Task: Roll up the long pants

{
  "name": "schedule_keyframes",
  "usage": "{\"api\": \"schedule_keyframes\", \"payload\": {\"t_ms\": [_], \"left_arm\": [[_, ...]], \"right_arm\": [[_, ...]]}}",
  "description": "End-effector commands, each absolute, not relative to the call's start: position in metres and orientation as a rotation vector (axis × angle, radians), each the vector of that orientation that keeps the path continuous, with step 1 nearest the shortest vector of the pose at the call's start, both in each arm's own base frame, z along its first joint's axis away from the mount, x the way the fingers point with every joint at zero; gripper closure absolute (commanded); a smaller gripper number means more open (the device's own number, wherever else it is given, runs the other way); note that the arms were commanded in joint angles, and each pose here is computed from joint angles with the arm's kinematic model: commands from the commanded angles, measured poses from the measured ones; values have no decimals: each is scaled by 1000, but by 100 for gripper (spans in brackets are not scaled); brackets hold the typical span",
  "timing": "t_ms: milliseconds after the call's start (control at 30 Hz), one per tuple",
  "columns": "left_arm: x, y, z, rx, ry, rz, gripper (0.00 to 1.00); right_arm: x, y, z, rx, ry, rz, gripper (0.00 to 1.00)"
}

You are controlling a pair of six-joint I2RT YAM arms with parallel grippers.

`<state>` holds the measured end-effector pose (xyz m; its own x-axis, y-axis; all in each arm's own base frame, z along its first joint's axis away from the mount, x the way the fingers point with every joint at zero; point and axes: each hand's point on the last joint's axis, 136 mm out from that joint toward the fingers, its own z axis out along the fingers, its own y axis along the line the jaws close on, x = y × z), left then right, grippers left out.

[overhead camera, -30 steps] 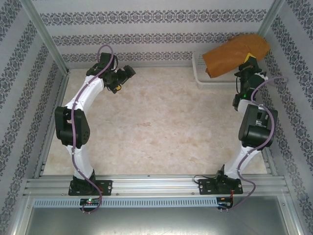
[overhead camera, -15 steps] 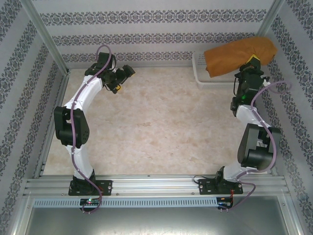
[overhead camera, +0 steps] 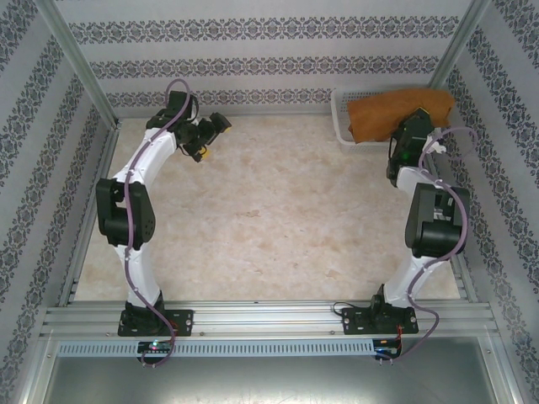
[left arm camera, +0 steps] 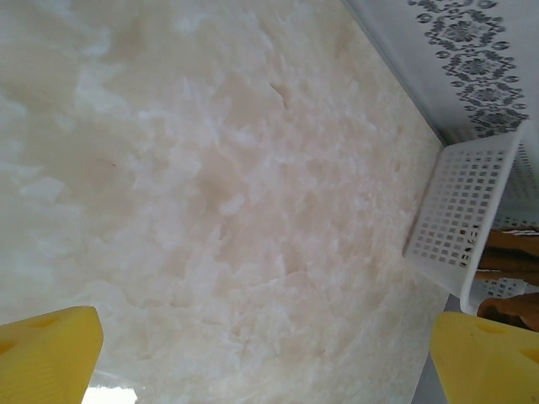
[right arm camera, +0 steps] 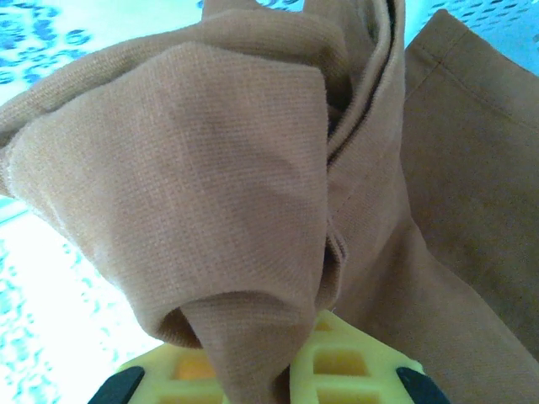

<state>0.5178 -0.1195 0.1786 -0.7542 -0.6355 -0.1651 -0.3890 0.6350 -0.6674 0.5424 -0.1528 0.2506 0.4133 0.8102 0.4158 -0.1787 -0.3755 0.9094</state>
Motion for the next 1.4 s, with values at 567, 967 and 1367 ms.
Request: {"api": "schedule_keyframes", "payload": {"t_ms": [567, 967, 1367], "left_arm": [[562, -105, 116, -960, 2539, -843, 0], [553, -108, 121, -961, 2523, -880, 0], [536, -113, 131, -972, 2475, -965, 0]], "right_arm": [[654, -166, 221, 1569, 409, 1308, 100], [629, -169, 221, 1655, 561, 1217, 17], [566, -144, 307, 1722, 1172, 888, 2]]}}
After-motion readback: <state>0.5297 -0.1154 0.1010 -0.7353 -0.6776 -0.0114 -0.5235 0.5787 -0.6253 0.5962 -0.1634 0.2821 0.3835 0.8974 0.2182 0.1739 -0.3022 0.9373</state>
